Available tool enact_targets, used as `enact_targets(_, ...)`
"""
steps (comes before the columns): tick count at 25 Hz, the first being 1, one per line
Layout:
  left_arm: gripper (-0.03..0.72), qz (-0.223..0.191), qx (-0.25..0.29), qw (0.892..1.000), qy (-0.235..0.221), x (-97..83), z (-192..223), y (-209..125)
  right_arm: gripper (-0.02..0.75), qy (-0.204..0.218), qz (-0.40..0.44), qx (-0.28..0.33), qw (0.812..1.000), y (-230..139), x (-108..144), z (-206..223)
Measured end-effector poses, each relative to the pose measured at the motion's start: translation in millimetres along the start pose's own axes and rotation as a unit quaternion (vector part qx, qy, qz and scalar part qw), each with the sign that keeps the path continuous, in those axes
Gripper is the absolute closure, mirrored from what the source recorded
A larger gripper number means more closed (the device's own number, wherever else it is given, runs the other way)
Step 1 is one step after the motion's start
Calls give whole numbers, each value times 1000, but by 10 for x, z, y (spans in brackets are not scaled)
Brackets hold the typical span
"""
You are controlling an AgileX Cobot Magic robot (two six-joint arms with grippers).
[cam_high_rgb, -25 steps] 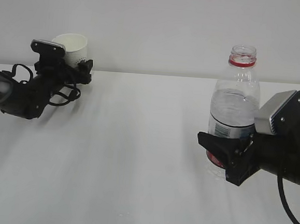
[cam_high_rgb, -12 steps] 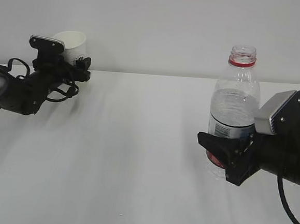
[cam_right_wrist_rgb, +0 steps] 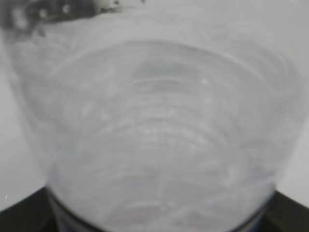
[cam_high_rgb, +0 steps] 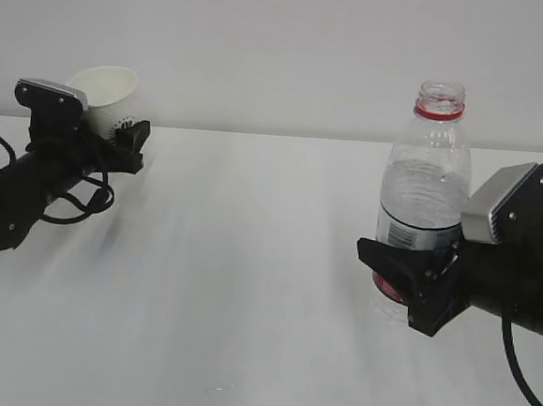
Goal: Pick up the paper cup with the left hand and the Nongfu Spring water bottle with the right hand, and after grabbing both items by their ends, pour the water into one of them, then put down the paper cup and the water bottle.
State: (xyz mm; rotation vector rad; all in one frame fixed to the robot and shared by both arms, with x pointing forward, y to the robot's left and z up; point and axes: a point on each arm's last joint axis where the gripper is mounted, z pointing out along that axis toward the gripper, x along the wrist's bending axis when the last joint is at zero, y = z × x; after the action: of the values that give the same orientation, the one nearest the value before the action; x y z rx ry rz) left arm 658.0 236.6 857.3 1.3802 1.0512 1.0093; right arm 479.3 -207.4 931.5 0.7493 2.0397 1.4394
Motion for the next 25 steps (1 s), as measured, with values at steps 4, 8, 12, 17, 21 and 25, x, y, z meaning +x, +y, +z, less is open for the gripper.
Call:
enact_targets(4,106,2,18,1000,-19,-72,-319,72,225,0,0,0,1000,0,0,0)
enact_targets(8,107,3,33,999,-42,-148,-626,188,225,0,0,0,1000,0,0,0)
enact_targets(12,107,13,43,997,-69,-223,-894,285,225,4,-2,-11,1000,21,8,0)
enact_targets(17,107,19,53,991,-121,-344,-1159,357,225,23,-13,-26,999,46,42,-3)
enact_targets(21,107,-1,61,981,-183,-463,-1260,387,225,27,-16,-25,999,44,51,-3)
enact_targets(25,107,15,69,966,-247,-572,-1322,376,225,30,-18,-24,999,43,55,-3)
